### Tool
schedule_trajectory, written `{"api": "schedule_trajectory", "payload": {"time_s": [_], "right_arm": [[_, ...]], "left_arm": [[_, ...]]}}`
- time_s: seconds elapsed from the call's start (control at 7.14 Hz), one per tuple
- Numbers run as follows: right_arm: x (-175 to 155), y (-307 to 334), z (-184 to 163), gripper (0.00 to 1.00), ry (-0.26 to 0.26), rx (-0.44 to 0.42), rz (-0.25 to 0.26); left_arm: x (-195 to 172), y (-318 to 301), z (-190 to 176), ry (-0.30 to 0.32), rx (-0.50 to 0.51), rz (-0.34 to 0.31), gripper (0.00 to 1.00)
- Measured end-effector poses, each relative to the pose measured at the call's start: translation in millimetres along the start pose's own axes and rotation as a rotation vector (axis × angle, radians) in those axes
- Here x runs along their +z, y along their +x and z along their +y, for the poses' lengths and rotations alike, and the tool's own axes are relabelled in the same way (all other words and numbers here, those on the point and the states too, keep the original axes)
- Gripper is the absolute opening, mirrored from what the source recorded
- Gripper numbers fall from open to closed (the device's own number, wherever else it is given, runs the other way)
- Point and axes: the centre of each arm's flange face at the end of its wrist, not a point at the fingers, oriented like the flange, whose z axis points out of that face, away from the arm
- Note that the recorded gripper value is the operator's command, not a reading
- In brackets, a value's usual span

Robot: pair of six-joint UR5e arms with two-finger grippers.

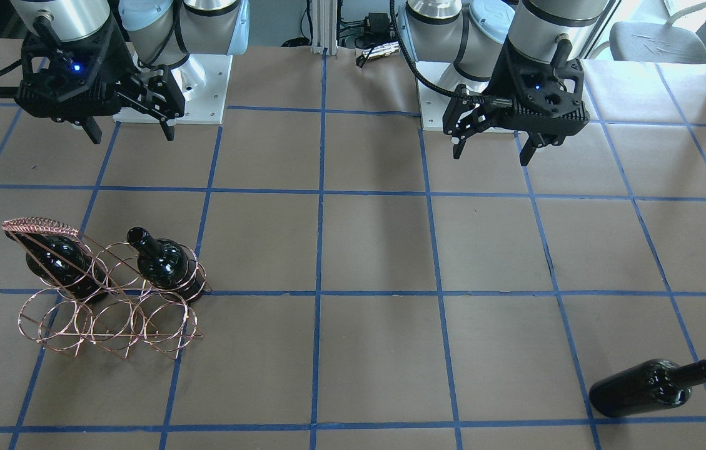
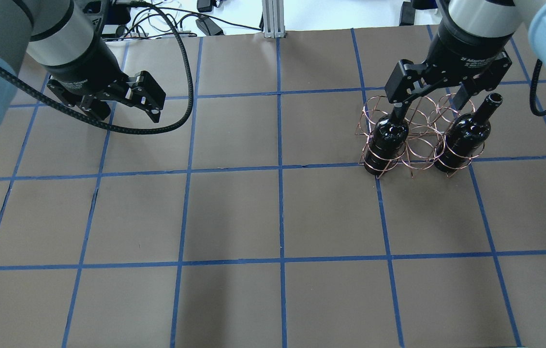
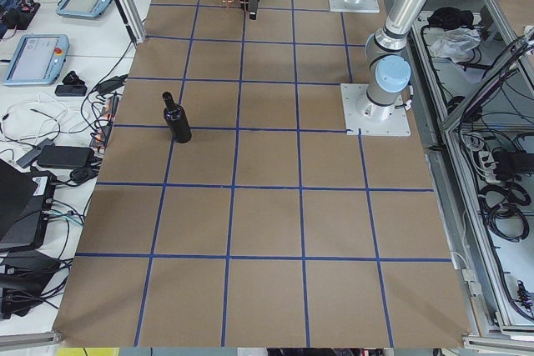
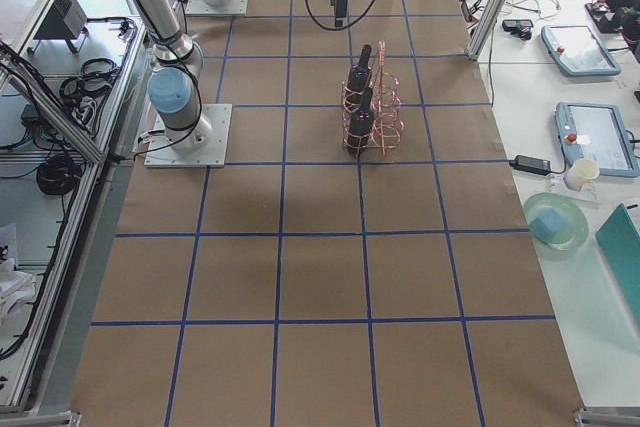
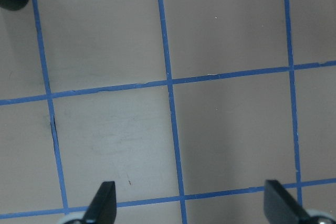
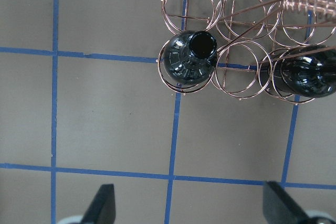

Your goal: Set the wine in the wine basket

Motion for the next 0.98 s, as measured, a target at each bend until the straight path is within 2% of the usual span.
{"api": "schedule_trajectory", "payload": {"time_s": [0.98], "right_arm": [[-0.2,0.6,-0.2,1.0,0.001,0.003,0.0]], "left_arm": [[-0.6,-2.6,3.7,-0.011,-0.006,0.0,1.0]]}}
